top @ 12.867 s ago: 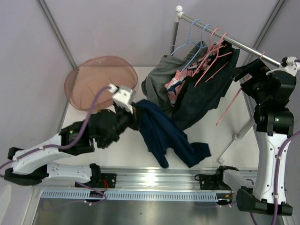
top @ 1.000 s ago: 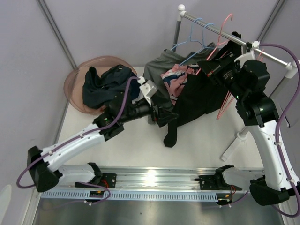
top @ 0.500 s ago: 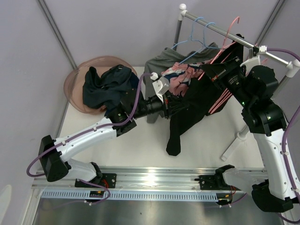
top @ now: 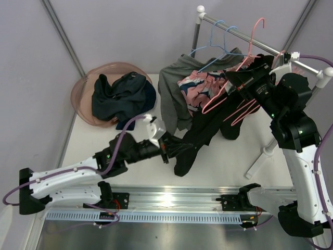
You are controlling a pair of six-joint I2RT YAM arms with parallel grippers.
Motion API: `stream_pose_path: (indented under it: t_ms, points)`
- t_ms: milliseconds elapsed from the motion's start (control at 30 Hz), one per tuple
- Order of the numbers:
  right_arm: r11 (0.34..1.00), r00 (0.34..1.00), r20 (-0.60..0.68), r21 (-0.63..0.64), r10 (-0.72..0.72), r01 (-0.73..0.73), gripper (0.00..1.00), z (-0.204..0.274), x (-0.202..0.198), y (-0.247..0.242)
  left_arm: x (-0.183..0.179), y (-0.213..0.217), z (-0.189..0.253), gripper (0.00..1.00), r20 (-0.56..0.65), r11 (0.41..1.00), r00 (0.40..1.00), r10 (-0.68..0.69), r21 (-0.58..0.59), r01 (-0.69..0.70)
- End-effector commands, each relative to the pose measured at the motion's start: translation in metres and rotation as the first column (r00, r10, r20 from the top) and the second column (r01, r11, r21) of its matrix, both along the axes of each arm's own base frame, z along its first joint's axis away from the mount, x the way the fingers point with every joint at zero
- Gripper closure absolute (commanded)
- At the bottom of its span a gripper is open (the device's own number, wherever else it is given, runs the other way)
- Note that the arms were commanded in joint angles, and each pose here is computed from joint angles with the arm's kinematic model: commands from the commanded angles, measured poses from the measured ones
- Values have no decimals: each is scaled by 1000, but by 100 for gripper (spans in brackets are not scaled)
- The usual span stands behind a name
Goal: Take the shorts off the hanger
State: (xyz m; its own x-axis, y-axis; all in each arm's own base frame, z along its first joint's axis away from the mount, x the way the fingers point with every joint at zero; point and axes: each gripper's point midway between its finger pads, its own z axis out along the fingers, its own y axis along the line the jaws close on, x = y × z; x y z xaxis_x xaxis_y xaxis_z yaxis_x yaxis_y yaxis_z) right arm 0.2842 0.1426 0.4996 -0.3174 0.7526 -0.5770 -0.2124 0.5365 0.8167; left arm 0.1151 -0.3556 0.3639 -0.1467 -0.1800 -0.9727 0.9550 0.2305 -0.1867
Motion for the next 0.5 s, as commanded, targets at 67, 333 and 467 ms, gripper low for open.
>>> stream_pose_path:
  t_ms: [67, 333, 467]
  points:
    - [995, 977, 190, 27, -101, 98, 100, 56, -1, -27, -30, 26, -49, 100, -87, 999, 996, -1, 38, 5]
    - [983, 982, 184, 171, 33, -65, 100, 67, -15, -2, 4, 14, -63, 100, -119, 982, 976, 180, 76, -172]
    - [927, 960, 204, 286, 190, -244, 100, 78, -40, 25, 45, 1, -18, 100, -52, 933, 931, 360, 37, -359]
